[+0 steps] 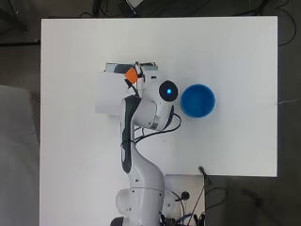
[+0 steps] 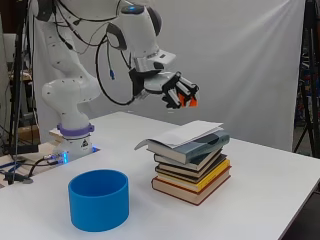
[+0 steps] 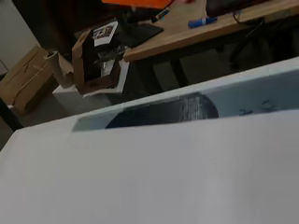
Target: Teleoperate dual arm-hand system to pick and place objects
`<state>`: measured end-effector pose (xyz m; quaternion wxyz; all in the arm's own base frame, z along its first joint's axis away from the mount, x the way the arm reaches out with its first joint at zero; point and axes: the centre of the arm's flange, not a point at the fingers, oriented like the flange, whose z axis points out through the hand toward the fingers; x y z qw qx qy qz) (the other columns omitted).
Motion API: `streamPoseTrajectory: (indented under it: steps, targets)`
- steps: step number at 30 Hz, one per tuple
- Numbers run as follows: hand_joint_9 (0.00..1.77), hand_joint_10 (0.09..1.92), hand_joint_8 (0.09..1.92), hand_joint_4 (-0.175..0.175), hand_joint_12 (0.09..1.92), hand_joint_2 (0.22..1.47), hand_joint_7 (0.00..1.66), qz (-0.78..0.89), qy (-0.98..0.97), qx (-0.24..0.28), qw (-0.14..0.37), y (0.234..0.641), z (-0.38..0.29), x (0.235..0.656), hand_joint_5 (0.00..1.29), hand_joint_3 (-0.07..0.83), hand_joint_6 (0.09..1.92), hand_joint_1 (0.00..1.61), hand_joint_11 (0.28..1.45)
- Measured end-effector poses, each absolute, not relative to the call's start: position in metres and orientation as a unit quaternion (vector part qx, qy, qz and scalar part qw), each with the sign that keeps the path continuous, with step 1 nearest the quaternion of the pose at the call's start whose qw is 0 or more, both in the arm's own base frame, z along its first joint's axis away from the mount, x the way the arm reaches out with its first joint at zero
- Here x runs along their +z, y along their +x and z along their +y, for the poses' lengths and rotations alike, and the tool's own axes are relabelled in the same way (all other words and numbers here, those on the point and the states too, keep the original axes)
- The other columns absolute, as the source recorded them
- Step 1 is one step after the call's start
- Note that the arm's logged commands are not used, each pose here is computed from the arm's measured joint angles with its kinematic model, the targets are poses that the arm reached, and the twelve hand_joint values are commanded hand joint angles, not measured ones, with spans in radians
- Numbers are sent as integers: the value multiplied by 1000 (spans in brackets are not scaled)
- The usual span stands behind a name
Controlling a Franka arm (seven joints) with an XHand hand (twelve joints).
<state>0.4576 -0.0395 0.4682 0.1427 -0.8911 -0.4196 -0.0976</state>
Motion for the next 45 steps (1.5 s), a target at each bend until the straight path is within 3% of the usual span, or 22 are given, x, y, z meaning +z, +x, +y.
streamPoseTrajectory:
  steps: [8,12,17,21,25,27,28,33,39,45]
  targets:
    - [1494,1920,1920,175,1781,1216,1237,-381,-918,-102,43,459,-96,527,781,1,1293,929,1050]
    - [1500,1920,1920,175,1797,1214,1249,-346,-931,-111,41,453,-127,538,785,0,1289,930,1051]
    - [1575,1920,1920,175,1813,1190,1357,-317,-942,-106,-6,440,-186,567,832,-2,1221,949,1112]
    - [1607,1920,1920,175,1808,1182,1390,-289,-952,-97,-17,417,-226,560,845,-1,1199,955,1148]
    - [1620,1920,1920,175,1805,1191,1409,-283,-953,-108,-9,379,-224,556,821,2,1223,942,1177]
    - [1625,1920,1920,175,1803,1203,1415,-277,-954,-116,1,357,-229,548,793,3,1259,930,1192]
    - [1622,1920,1920,127,1813,1191,1409,-271,-955,-121,6,349,-235,544,762,-1,949,909,1191]
    - [1628,1920,1920,173,1801,1187,1430,-234,-964,-122,32,338,-284,502,818,3,1196,941,1222]
    - [1631,1920,1920,175,1797,1187,1435,-202,-973,-88,65,340,-327,424,823,0,1212,944,1238]
    - [1596,1920,1920,175,1801,1182,1397,-186,-973,-88,107,343,-329,382,831,0,1202,947,1223]
